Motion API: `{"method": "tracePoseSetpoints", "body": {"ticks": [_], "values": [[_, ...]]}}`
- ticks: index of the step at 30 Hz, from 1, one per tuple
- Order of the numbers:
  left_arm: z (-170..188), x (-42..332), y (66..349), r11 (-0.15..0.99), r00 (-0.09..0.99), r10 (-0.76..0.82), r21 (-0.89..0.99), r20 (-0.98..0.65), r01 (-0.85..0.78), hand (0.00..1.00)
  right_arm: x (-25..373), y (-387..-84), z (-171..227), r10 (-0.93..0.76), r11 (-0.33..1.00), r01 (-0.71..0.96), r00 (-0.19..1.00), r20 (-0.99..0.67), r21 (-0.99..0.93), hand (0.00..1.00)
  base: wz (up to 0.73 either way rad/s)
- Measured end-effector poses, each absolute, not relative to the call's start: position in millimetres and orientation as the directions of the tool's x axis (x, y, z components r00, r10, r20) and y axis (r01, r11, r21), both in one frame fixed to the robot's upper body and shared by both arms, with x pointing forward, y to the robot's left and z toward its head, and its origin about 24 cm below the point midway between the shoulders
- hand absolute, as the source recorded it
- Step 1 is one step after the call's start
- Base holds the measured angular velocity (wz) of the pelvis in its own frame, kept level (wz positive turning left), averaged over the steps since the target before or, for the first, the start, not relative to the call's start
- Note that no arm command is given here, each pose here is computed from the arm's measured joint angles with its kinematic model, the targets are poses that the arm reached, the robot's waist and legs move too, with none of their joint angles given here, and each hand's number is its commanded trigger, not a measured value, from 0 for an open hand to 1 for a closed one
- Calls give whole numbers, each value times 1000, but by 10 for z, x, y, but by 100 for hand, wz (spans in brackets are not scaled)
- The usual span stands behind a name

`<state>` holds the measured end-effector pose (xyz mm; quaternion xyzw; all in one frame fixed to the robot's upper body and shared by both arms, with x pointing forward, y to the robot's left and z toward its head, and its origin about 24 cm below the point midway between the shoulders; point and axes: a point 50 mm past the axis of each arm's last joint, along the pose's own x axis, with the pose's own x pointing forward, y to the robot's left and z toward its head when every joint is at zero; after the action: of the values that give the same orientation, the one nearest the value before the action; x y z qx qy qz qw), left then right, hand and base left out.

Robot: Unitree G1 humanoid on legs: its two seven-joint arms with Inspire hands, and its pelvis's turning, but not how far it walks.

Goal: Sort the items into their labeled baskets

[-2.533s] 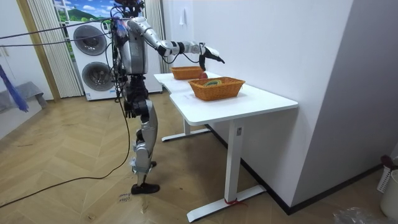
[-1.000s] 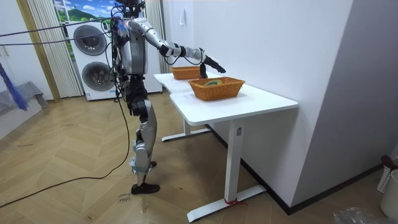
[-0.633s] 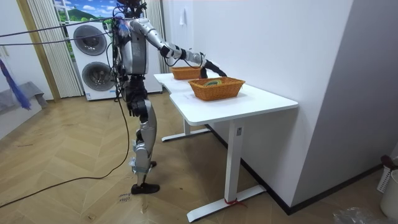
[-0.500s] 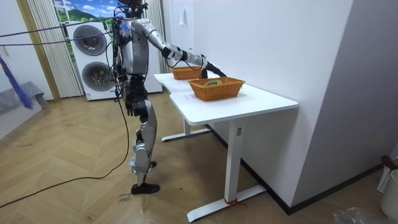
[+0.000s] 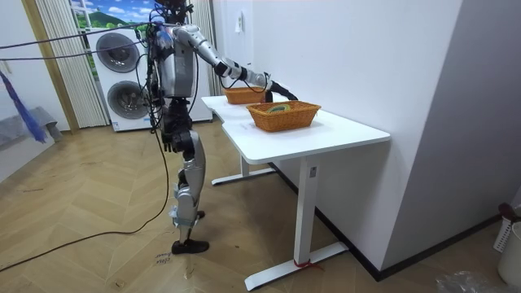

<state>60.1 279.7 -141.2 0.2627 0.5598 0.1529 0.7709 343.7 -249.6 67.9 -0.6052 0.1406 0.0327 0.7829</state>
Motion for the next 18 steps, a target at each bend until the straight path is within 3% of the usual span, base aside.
{"method": "tracePoseSetpoints", "body": {"ticks": [12,13,14,15,18], "values": [[-1400,669,2806,806,341,541,589,-769,50,0,3454,-2528,652,-125,298,-236,951,-283,-925,0,0],[-1400,669,2807,805,342,540,590,-769,56,0,3452,-2531,645,-126,301,-239,950,-287,-923,4,0],[-1401,669,2805,805,343,539,590,-769,58,0,3451,-2531,641,-125,304,-242,949,-290,-922,24,0],[-1404,669,2798,805,344,536,589,-771,66,0,3449,-2532,634,-123,306,-252,946,-301,-918,100,0],[-1411,665,2786,806,346,531,587,-774,74,0,3445,-2533,620,-118,314,-271,940,-321,-910,100,0]]}}
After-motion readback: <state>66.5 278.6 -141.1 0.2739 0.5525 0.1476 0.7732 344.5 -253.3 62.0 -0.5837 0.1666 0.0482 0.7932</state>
